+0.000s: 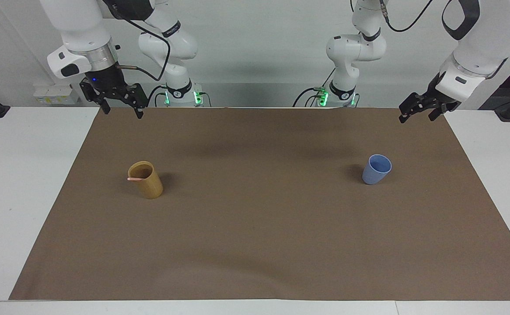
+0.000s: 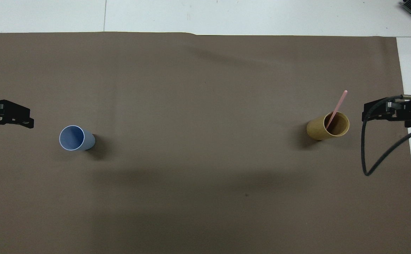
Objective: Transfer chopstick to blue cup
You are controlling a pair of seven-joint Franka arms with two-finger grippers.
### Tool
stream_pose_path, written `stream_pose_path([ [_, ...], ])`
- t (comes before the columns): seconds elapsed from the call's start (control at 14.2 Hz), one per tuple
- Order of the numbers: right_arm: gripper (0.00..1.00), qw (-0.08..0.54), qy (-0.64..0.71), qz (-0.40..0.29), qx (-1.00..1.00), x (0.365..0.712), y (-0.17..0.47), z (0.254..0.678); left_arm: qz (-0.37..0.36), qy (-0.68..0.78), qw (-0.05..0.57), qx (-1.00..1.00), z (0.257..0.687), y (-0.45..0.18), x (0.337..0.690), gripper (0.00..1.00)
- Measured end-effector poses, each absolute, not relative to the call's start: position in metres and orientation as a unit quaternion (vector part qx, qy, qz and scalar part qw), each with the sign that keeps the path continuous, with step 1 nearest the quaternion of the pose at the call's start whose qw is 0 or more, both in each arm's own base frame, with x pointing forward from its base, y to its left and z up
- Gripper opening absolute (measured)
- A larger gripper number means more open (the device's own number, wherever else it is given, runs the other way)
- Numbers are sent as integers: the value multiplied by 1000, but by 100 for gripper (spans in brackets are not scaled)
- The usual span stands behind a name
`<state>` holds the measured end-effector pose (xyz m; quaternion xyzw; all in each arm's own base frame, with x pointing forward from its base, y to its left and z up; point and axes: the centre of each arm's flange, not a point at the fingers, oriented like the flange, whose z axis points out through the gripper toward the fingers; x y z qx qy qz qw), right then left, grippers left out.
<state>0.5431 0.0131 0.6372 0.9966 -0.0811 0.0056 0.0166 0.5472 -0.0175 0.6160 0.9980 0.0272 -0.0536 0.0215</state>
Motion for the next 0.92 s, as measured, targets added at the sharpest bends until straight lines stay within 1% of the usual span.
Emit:
stream_pose_path([
  [0.92,100,17,-81,6,997,543,13,637,-51,26,22,998,619,-19,546,100],
])
